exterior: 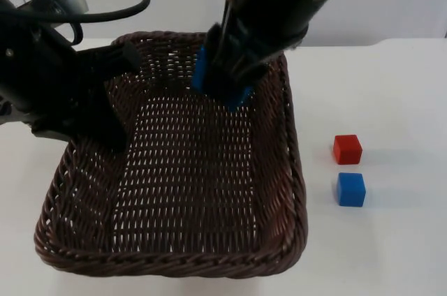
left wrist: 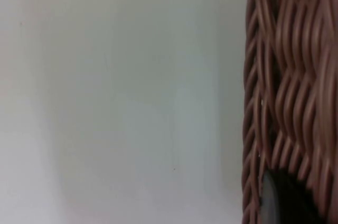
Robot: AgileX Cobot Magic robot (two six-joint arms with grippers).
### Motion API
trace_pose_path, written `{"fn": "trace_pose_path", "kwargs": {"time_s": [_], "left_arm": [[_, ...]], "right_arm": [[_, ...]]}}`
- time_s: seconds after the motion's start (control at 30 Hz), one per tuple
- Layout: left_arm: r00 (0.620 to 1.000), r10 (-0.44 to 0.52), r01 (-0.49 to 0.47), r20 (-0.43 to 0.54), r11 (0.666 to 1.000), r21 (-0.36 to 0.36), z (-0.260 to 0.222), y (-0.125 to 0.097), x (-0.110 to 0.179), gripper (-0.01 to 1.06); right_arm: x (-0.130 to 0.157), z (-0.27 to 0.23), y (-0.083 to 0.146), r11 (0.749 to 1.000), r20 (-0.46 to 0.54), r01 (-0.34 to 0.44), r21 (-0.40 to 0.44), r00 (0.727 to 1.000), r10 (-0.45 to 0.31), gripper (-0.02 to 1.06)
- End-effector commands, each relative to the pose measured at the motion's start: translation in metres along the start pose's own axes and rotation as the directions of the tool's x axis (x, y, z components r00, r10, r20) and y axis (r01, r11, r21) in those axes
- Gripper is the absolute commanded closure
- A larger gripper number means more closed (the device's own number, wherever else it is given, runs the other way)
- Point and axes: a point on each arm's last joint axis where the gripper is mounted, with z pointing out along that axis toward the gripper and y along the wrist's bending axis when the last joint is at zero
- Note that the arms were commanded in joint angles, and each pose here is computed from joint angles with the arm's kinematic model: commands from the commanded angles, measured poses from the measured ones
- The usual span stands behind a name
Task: Pick up the basket with the left hand and place the largest block into the basket with the right hand.
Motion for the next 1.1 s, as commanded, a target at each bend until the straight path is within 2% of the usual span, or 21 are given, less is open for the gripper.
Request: {"fn": "trace_pose_path", "kwargs": {"time_s": [0.0,0.03,0.1,0.17,0.2,0.3,0.63,0.83,1.07], "left_arm": [[1.0,-0.012,0.012,0.019,1.0,0.022,-0.005,-0.003,0.0,1.05],[1.0,-0.012,0.012,0.019,1.0,0.022,-0.005,-0.003,0.0,1.05],[1.0,-0.012,0.012,0.019,1.0,0.022,-0.005,-0.003,0.0,1.05],[1.0,-0.012,0.012,0.019,1.0,0.022,-0.005,-0.003,0.0,1.05],[1.0,-0.012,0.012,0.019,1.0,0.022,-0.005,-0.003,0.0,1.05],[1.0,-0.012,0.012,0.019,1.0,0.022,-0.005,-0.003,0.0,1.05],[1.0,-0.012,0.012,0.019,1.0,0.022,-0.005,-0.003,0.0,1.05],[1.0,-0.012,0.012,0.019,1.0,0.022,-0.005,-0.003,0.0,1.05],[1.0,-0.012,0.012,0.019,1.0,0.022,-0.005,-0.003,0.0,1.05]], "right_arm": [[0.001,0.012,-0.001,0.999,-0.003,-0.035,0.001,0.999,0.035,0.91],[0.001,0.012,-0.001,0.999,-0.003,-0.035,0.001,0.999,0.035,0.91],[0.004,0.022,-0.001,0.999,-0.023,-0.048,-0.005,0.999,0.048,0.72],[0.007,0.029,0.0,0.998,-0.04,-0.063,-0.01,0.997,0.063,0.59],[0.007,0.029,0.0,0.998,-0.04,-0.063,-0.01,0.997,0.063,0.59],[0.007,0.034,0.0,0.997,-0.04,-0.071,-0.012,0.997,0.071,0.49],[0.001,0.024,-0.002,0.996,0.008,-0.086,0.005,0.996,0.086,0.38],[-0.002,0.01,-0.003,0.997,0.023,-0.078,0.014,0.997,0.078,0.38],[-0.004,-0.036,-0.002,0.998,0.034,-0.061,0.024,0.998,0.06,0.38]]}}
